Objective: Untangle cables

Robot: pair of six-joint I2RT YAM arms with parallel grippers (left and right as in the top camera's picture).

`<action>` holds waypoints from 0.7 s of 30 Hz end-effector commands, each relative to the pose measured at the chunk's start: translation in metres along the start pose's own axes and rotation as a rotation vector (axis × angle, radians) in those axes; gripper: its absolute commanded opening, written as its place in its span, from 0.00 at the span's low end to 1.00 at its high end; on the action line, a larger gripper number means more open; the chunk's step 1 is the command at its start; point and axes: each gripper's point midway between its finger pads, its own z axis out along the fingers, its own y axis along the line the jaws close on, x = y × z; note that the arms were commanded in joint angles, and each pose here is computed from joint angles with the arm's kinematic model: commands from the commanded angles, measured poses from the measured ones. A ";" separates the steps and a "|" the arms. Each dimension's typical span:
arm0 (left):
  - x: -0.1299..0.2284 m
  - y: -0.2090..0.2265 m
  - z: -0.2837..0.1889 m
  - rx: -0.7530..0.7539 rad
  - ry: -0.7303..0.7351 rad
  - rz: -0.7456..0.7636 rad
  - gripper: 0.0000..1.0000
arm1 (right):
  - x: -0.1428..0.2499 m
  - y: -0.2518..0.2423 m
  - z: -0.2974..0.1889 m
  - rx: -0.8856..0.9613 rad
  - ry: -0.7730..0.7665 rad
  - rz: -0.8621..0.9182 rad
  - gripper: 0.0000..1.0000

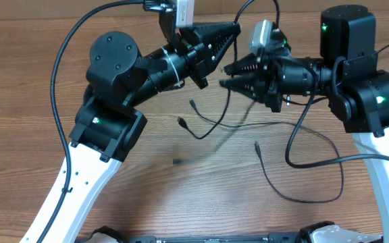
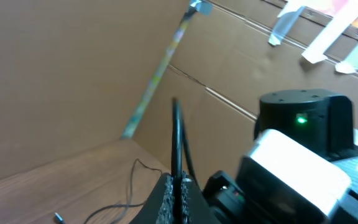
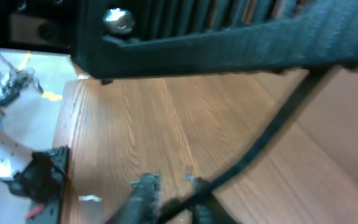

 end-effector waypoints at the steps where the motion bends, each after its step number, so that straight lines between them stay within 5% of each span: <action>1: -0.008 0.006 0.002 -0.040 -0.037 0.032 0.04 | -0.003 -0.001 -0.005 0.046 0.008 0.004 0.04; 8: -0.002 0.020 0.001 -0.112 -0.023 0.005 0.05 | -0.005 -0.002 -0.005 0.051 0.001 -0.007 0.04; 9: -0.001 0.020 0.001 -0.113 -0.020 0.003 0.12 | -0.006 -0.003 -0.005 0.053 0.000 -0.010 0.04; 13: -0.001 0.024 0.000 -0.123 -0.016 0.015 0.66 | -0.002 -0.016 -0.007 0.130 0.025 0.024 0.04; 15: -0.002 0.029 -0.002 -0.137 -0.014 0.042 1.00 | 0.003 -0.033 -0.010 0.227 0.052 0.072 0.04; 21: 0.001 0.061 -0.016 -0.234 0.017 0.003 1.00 | 0.013 -0.078 -0.028 0.513 0.088 0.217 0.04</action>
